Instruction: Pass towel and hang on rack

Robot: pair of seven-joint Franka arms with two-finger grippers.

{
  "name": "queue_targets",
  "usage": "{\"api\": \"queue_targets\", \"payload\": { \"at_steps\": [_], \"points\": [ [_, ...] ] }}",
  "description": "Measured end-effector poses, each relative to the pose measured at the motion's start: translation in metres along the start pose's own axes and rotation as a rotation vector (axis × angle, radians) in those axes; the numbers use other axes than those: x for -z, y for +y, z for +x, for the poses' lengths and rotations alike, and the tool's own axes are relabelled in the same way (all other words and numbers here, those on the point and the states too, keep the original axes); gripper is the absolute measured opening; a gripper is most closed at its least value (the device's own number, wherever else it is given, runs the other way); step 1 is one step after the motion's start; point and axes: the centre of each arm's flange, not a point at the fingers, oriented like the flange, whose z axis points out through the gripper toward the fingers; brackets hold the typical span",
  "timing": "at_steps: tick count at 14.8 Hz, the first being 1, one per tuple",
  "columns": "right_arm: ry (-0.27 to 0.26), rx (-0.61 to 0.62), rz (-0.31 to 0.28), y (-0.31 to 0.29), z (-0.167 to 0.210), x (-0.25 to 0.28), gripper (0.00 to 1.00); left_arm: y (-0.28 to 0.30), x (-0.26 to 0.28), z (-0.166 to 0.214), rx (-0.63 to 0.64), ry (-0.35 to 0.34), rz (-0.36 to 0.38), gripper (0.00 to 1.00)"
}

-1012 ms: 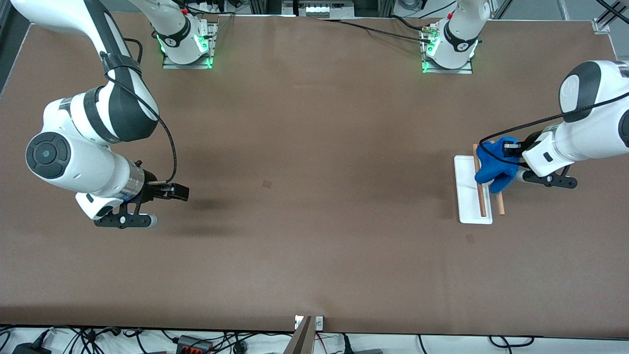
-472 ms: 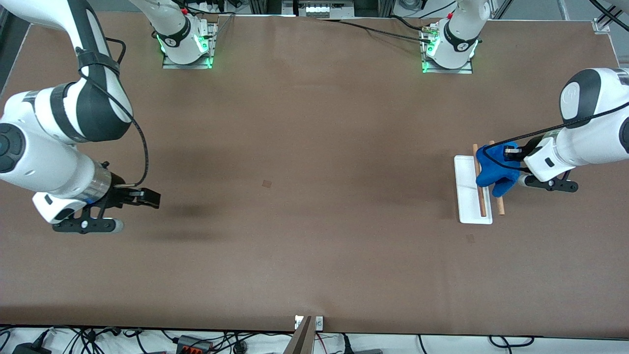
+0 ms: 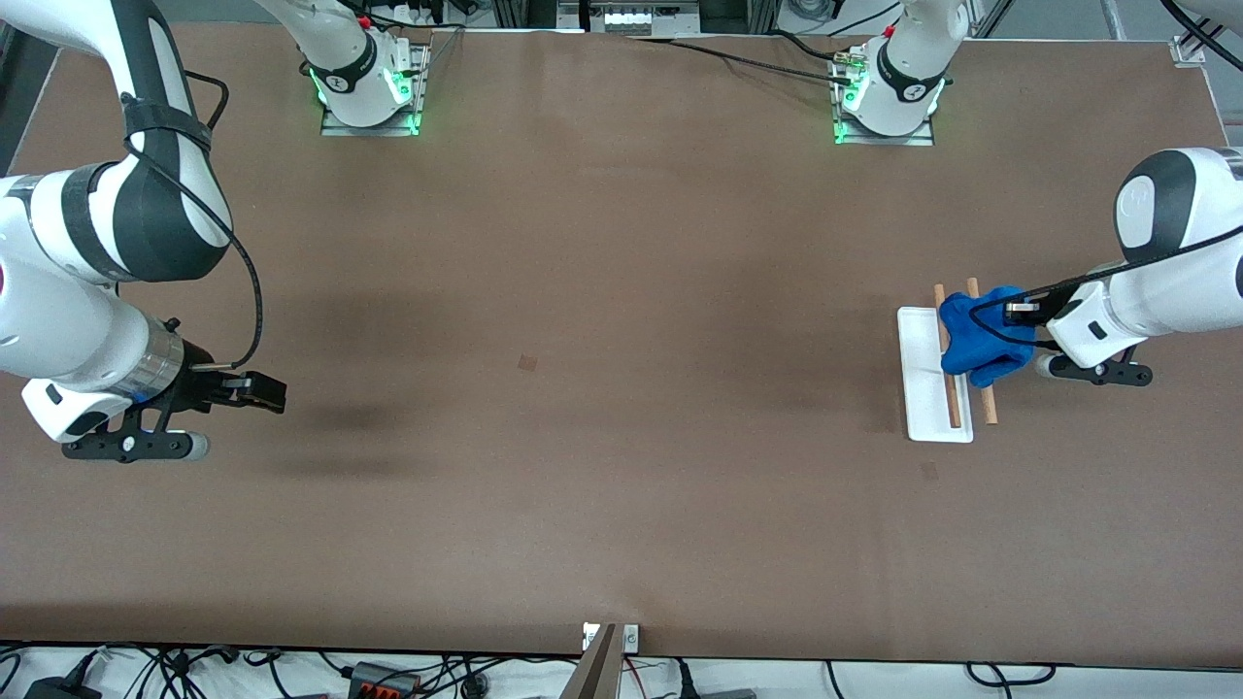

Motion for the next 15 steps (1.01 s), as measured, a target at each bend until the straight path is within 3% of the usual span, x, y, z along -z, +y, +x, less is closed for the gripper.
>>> {"api": "queue_targets", "payload": {
  "at_steps": [15],
  "points": [
    [-0.035,0.017,-0.003,0.02,-0.003,-0.017,1.0,-0.014,0.019,0.004,0.016,0.032,0.007,0.04]
  ]
}}
